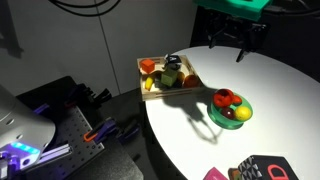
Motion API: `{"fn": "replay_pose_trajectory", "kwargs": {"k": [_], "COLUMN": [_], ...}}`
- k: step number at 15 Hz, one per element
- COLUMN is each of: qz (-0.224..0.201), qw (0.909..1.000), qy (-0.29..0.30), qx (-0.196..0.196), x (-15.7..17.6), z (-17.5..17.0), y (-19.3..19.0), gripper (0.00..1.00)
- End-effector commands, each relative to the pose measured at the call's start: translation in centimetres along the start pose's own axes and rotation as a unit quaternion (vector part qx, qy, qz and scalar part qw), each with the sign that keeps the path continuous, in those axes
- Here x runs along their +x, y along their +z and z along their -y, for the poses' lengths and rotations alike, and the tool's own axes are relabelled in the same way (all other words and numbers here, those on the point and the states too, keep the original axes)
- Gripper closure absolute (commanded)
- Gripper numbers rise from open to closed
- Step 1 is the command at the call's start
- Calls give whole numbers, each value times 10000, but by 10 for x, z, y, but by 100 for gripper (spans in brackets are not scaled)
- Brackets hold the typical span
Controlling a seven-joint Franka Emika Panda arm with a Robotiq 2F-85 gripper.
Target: Put the strawberry in the bowl
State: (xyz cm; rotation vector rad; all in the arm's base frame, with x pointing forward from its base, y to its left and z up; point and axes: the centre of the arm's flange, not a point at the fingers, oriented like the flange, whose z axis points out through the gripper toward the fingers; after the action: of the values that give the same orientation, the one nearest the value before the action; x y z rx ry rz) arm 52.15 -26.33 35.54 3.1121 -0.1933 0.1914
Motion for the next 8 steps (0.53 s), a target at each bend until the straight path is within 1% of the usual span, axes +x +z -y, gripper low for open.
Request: {"fn": "replay_pose_trajectory", "kwargs": {"k": [1, 3, 8], "qz": [-354, -370, -472], "qw": [9991, 9988, 9983], "qy": [-113, -83, -76], "qx": [203, 322, 334], "x": [-13, -14, -24], "z": [26, 37, 49], "y": [-8, -6, -4], "gripper": [0, 0, 0]}}
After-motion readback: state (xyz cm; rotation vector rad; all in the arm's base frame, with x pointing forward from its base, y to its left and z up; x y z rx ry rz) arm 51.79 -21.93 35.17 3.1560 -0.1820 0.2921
